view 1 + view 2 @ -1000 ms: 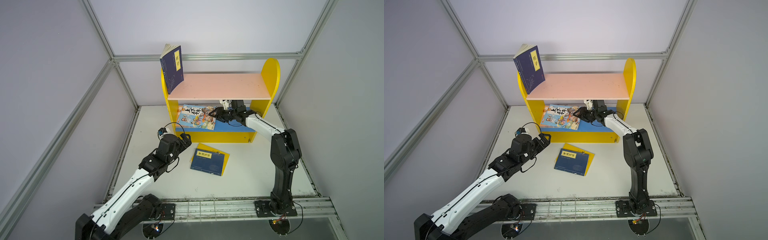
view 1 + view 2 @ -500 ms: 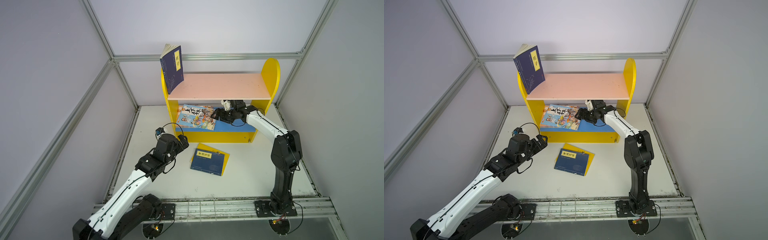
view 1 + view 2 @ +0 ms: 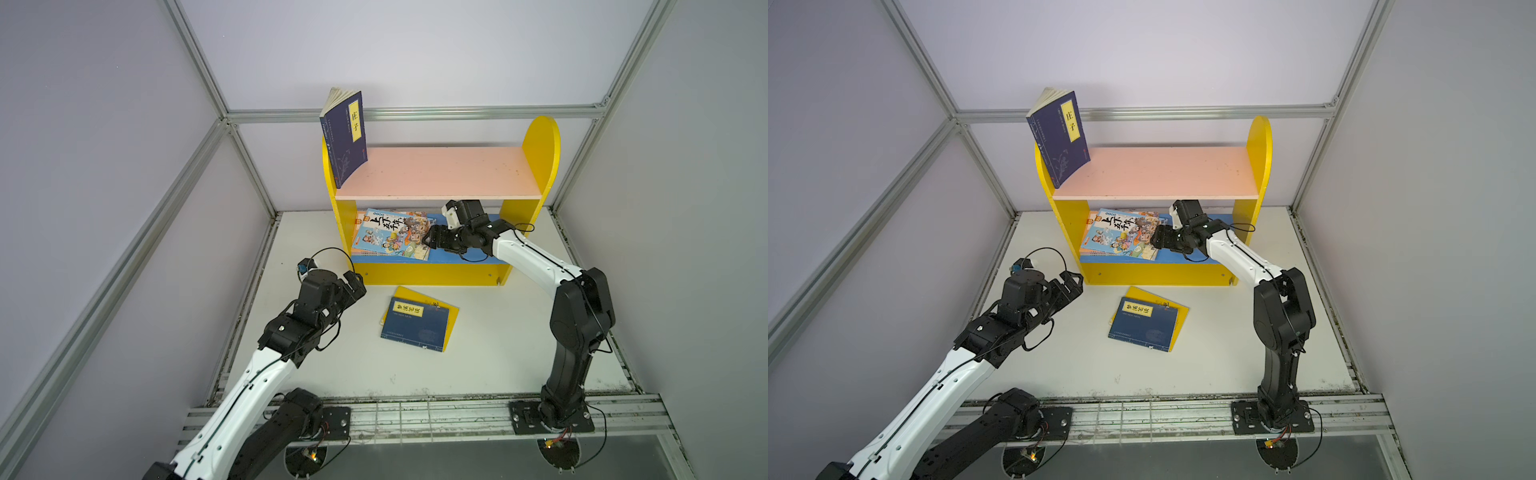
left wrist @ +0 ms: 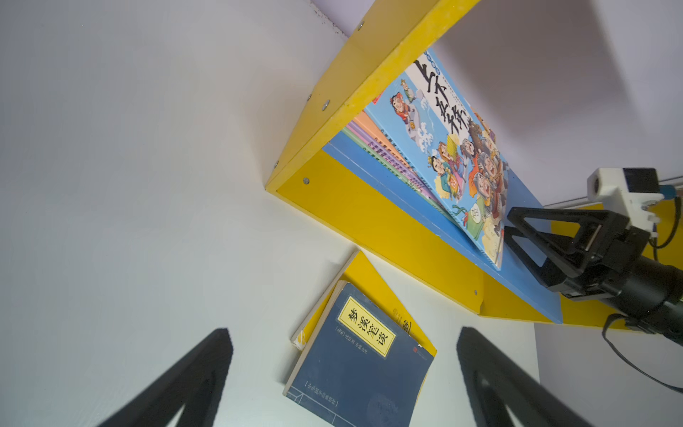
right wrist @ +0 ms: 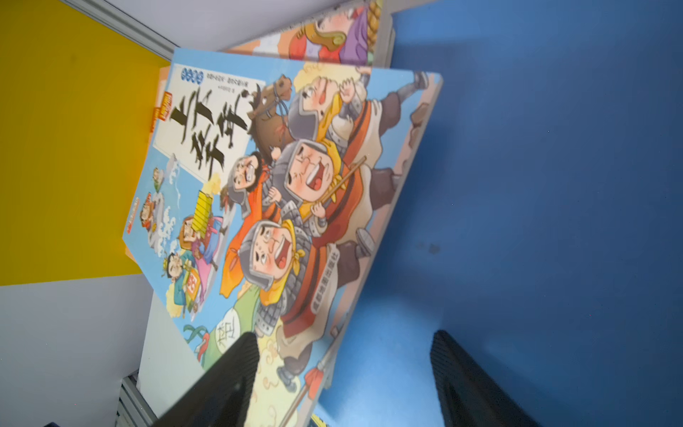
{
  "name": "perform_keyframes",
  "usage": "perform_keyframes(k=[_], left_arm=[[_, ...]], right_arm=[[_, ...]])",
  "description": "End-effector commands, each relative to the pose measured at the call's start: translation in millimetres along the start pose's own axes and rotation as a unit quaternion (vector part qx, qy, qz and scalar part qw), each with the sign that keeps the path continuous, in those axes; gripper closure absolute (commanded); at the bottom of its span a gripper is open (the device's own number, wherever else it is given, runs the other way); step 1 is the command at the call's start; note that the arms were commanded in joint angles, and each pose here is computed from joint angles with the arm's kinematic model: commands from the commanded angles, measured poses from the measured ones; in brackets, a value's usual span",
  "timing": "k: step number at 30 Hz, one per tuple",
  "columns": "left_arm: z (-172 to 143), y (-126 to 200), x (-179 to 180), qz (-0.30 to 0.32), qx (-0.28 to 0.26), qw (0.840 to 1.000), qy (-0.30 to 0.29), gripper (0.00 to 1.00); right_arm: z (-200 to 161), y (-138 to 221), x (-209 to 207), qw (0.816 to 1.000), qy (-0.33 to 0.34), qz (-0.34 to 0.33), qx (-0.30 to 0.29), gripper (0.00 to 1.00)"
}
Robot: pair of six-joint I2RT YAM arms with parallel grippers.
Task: Stacking books/files
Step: Place the book at the bookshelf.
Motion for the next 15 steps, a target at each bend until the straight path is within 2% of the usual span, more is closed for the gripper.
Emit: perform_keyframes(k=[1, 8, 15], left_arm=[[-4.9, -0.2, 4.4, -0.005, 0.016, 1.000, 0.005, 0.01], [-7.4, -0.1, 7.7, -0.006, 0.022, 1.000, 0.009, 0.01], [-7.7, 0.7, 8.2, -0.010, 0.020, 1.000, 0.010, 0.01]], right_arm=[[10.6, -2.9, 5.6, 0.998, -0.015, 0.036, -0.051, 0.25], [16.2, -5.8, -4.0, 0.984, -0.090, 0.115, -0.105, 0.32], [23.3, -3.1, -7.4, 0.977, -0.106, 0.139, -0.124, 0.36]])
Point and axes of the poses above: each gripper's point midway between its finger pads, its own y axis back along the fingers, its own x axis along the line the jaws close on, z = x × y, the point moved 6 cm from there along y, back along the fingers, and after that the axes turned 3 degrees about y, right-handed, at the moved point
